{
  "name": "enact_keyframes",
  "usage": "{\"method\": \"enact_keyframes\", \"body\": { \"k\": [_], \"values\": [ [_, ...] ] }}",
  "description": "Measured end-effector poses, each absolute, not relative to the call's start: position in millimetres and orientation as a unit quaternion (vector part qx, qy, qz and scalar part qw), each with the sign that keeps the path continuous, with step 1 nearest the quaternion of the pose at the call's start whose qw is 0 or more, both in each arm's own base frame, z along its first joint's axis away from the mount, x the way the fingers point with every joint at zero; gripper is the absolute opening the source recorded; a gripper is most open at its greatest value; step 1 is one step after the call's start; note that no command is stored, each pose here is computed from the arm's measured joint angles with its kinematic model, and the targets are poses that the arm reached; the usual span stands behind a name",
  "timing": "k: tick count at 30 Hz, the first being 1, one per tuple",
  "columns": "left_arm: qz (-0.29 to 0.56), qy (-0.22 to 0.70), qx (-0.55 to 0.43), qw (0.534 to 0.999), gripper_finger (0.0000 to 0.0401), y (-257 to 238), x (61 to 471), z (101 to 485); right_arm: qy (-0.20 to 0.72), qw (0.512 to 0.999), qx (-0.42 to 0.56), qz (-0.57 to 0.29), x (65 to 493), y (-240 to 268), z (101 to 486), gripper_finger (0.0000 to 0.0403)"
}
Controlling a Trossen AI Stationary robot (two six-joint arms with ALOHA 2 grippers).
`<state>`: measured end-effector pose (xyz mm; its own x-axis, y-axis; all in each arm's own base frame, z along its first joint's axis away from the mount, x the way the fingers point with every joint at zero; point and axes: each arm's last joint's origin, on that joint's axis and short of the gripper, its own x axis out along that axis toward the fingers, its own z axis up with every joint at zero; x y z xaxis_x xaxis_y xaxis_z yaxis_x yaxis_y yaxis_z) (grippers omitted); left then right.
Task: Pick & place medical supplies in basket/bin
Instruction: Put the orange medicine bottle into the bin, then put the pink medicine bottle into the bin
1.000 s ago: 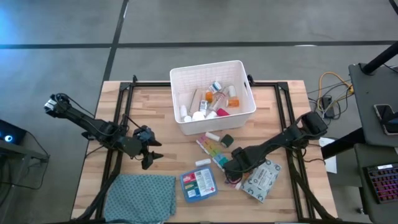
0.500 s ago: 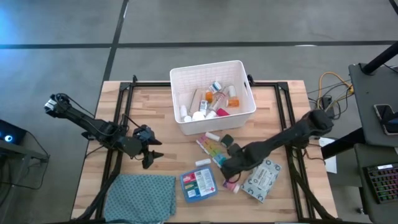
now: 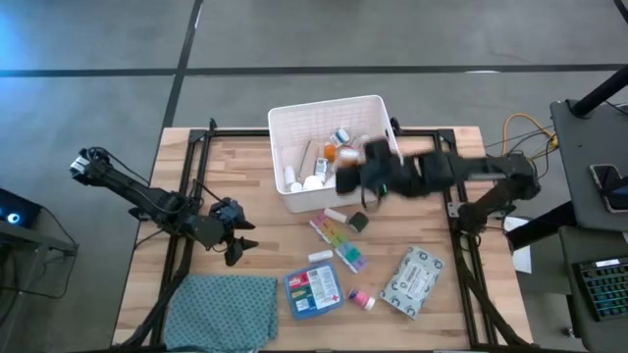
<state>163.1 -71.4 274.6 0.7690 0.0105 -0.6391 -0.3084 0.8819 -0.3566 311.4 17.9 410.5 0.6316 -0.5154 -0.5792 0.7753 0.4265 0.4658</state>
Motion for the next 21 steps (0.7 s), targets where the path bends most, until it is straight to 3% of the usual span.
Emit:
{"method": "enact_keyframes", "body": {
  "k": [5, 11, 16, 21],
  "values": [
    [0.091, 0.328, -0.239, 0.909, 0.0253, -71, 163, 274, 0.239, 0.8, 0.365, -0.412, 317, -52, 409, 0.0184],
    [0.085, 0.333, -0.25, 0.905, 0.0253, -72, 163, 274, 0.314, 0.755, 0.368, -0.443, 321, -97, 388, 0.0275],
    [0.08, 0.336, -0.252, 0.904, 0.0253, -73, 163, 274, 0.322, 0.746, 0.324, -0.485, 324, -91, 378, 0.0345],
    [0.08, 0.338, -0.249, 0.904, 0.0253, -73, 163, 273, 0.343, 0.782, 0.299, -0.427, 329, -42, 382, 0.0378]
  ]
}}
